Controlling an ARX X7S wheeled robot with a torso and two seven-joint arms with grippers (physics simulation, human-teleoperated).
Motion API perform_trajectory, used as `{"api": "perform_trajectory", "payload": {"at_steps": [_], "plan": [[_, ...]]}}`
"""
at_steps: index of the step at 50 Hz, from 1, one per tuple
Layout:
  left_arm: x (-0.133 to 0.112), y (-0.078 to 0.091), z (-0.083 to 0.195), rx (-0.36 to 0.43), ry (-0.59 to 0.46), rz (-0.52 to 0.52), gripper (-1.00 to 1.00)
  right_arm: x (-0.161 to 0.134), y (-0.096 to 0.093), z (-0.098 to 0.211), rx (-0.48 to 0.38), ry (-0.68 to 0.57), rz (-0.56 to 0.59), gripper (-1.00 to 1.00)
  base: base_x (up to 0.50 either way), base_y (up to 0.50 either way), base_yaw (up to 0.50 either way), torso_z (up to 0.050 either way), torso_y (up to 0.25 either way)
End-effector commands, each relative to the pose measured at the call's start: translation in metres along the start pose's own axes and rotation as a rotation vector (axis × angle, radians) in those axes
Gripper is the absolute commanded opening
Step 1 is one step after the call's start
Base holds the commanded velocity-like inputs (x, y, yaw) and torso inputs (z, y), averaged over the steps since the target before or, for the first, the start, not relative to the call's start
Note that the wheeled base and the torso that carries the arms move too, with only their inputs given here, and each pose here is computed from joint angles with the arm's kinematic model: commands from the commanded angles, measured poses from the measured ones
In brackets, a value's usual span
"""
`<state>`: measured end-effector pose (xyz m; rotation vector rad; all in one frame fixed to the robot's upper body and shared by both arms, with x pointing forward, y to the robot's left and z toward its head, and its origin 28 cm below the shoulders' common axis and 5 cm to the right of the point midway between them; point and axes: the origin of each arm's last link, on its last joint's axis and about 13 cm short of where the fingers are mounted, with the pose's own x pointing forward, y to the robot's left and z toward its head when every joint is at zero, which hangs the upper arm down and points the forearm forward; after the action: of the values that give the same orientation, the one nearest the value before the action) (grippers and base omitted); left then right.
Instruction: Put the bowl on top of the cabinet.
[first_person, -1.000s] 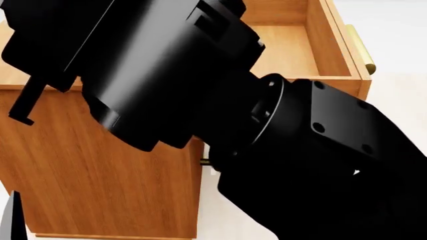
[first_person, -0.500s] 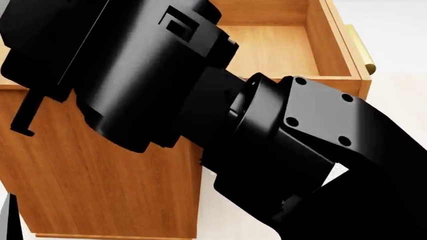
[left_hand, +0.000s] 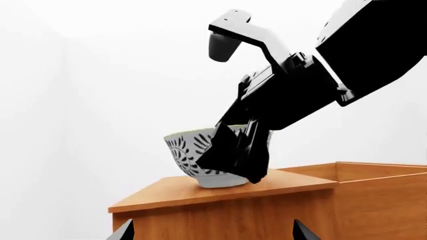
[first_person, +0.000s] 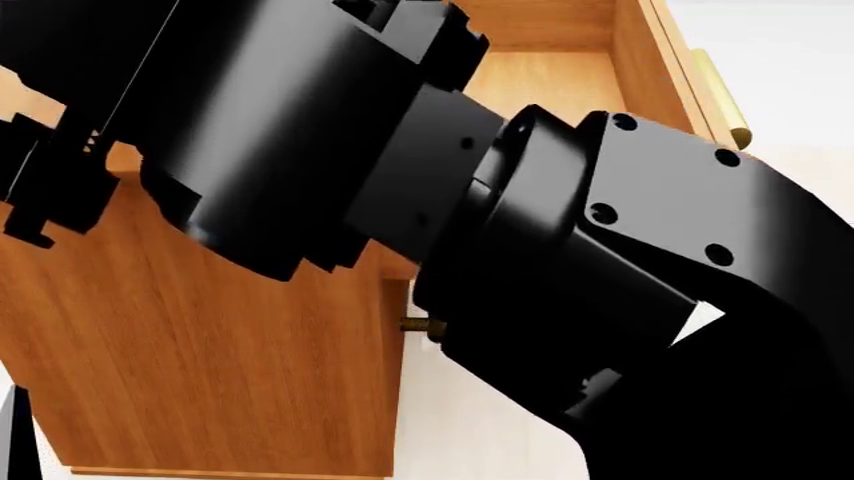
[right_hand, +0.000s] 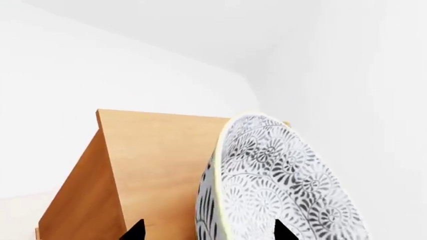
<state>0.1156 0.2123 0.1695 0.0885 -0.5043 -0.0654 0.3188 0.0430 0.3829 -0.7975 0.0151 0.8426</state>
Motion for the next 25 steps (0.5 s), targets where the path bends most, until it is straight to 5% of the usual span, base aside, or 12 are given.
{"api": "perform_trajectory", "payload": {"at_steps": [1, 25], "plan": [[-0.001, -0.001, 0.0, -0.003, -0.001, -0.004, 1.0, -0.015, -0.005, 0.014, -0.016, -0.023, -0.033, 1.0, 0.0, 0.0, 0.0, 0.0, 0.0], [-0.007, 0.0, 0.003, -0.005, -0.005, -0.009, 1.0, -0.047, 0.0, 0.037, -0.029, -0.128, -0.054, 1.0, 0.0, 0.0, 0.0, 0.0, 0.0]]}}
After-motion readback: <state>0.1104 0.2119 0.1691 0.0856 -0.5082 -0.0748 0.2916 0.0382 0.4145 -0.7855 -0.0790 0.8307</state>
